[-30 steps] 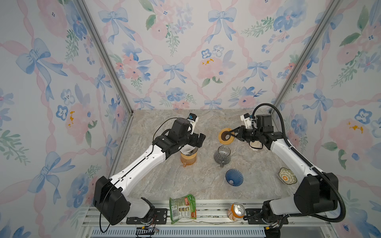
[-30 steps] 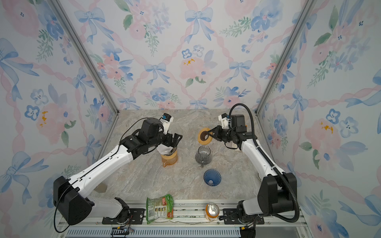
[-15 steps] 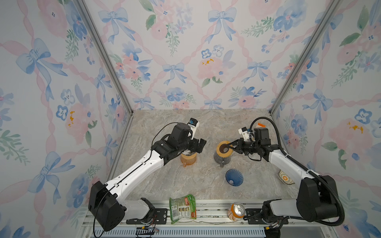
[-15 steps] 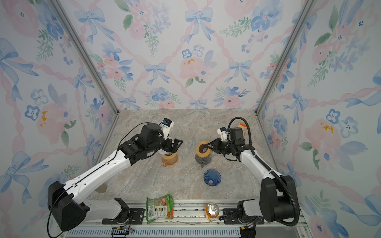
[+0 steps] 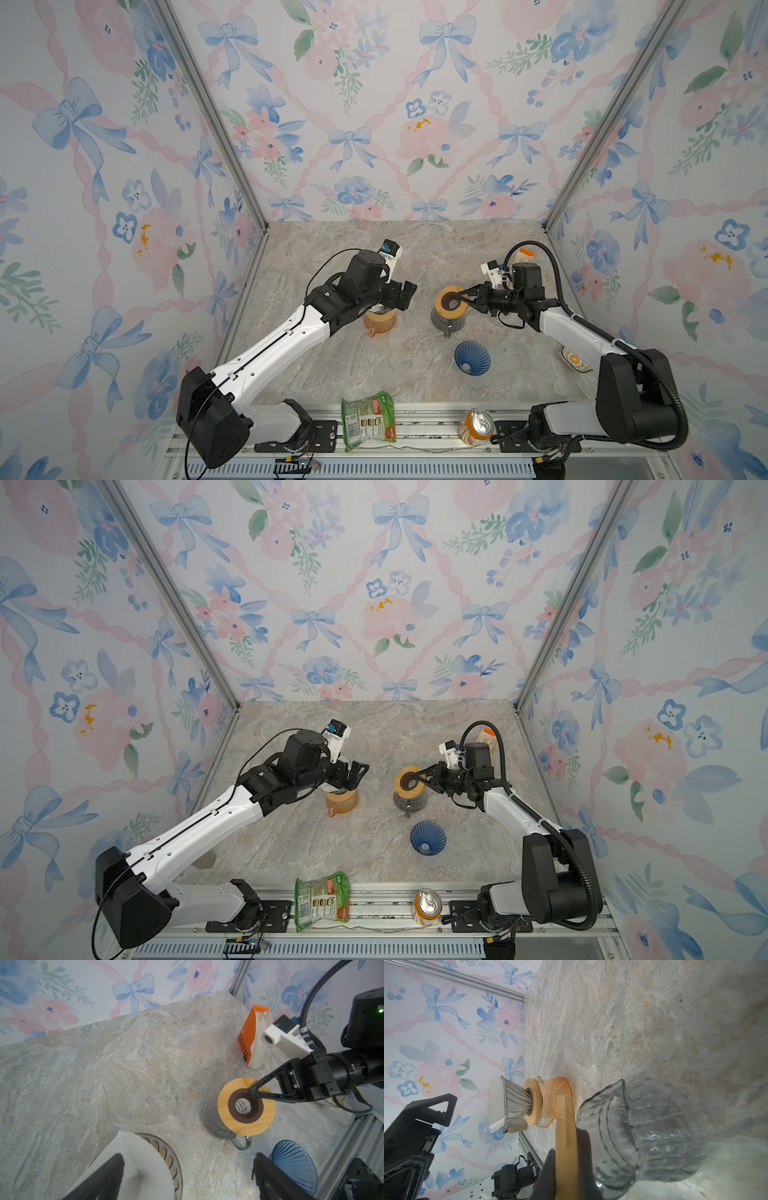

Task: Place the coffee filter in the dripper
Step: 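Carry the wooden ring over the glass pitcher with the right gripper, then lower the wooden ring onto the pitcher top and open the right gripper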

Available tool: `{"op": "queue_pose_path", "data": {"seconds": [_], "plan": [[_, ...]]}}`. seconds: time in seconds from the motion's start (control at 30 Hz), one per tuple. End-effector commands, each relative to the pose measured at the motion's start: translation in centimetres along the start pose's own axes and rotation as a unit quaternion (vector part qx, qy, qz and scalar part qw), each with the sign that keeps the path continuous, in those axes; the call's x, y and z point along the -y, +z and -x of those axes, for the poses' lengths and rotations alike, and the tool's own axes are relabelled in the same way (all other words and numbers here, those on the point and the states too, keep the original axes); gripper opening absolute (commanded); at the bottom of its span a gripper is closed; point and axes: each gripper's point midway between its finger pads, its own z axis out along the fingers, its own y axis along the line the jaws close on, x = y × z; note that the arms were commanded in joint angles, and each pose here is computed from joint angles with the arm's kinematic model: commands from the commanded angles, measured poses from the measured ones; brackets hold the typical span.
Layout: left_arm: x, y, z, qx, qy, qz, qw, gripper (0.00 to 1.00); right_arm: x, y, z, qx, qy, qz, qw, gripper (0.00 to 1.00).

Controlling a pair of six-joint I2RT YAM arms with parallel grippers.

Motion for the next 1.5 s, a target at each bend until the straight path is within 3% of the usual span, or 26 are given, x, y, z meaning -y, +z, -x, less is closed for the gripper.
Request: {"op": "queue_pose_path", "data": {"seconds": [0.0,0.9,1.47], "plan": [[0.2,0.1,0.3,0.006,-0.001,0.000,1.000,0.98,0.6,0.3,-0.2,-0.006,0.005,0.007,1.000,0.08],[0.2,0.4,0.7,0.007,0.001,0.003,1.000,0.98,2.7,-0.8,0.1,0.004,0.015,-0.006,1.000,0.17],[0.2,0.5,0.8,0.007,0.002,0.004,1.000,0.98,4.0,-1.5,0.7,0.017,0.030,-0.012,0.999,0.29]]}}
